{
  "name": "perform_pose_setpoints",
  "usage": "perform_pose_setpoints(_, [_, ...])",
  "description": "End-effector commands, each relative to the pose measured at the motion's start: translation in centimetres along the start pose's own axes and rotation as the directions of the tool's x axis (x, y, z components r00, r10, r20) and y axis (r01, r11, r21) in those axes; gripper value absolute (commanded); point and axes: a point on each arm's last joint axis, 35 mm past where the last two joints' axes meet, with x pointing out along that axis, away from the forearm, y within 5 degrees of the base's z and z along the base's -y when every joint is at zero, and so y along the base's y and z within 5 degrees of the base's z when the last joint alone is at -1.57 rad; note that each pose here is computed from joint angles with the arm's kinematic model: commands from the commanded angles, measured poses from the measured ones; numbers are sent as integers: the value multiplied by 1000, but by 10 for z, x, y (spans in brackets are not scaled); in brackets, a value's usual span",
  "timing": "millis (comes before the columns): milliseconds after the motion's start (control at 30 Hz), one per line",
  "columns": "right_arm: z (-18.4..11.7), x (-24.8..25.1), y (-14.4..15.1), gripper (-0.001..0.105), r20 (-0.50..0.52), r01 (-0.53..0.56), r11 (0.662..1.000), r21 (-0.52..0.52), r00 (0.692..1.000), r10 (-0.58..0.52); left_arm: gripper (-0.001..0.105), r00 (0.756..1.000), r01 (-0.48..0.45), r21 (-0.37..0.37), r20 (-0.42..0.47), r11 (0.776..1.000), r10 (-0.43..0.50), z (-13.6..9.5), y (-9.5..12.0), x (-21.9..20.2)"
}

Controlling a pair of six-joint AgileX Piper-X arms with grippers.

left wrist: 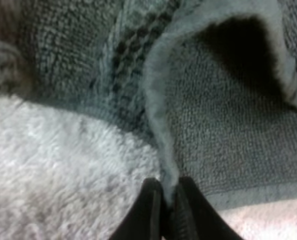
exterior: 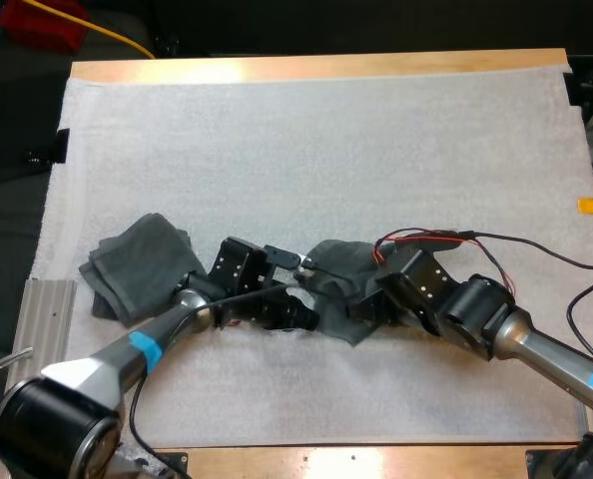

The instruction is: Pick towel from pile, fold and stack

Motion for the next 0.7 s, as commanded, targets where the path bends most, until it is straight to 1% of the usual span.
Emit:
perform_pose_setpoints(0, [2, -2, -1, 0, 13, 3, 1000, 2, 1000, -3, 0, 1000, -15, 49, 22, 999, 14, 2, -7, -7])
perform_pose_setpoints(133, [6, -7, 0, 0, 35, -3, 1000, 4, 999, 3, 0, 998, -55, 121, 50, 991, 49, 1, -19, -26])
perform_pose_setpoints(233, [15, -20, 0, 1, 81, -4, 999, -33, 997, 7, 0, 994, -98, 181, 56, 979, 89, 1, -30, -42])
perform_pose_setpoints(300, [24, -32, 1, 1, 124, 2, 998, -57, 992, 6, 0, 989, -143, 216, 70, 966, 131, 2, -38, -55])
perform_pose_setpoints(367, [30, -42, 1, 1, 150, 4, 998, -69, 989, 7, 0, 986, -159, 246, 82, 956, 142, 3, -47, -67])
perform_pose_setpoints(433, [34, -50, 1, 1, 161, 6, 997, -77, 987, 7, 0, 981, -183, 272, 113, 945, 157, 7, -58, -82])
perform_pose_setpoints(567, [40, -64, -1, 1, 181, 54, 995, -82, 983, -39, 0, 960, -251, 333, 205, 909, 190, 18, -87, -119])
perform_pose_setpoints(667, [45, -78, -2, 1, 218, 49, 995, -86, 975, -29, 0, 952, -267, 367, 243, 891, 185, 22, -105, -142])
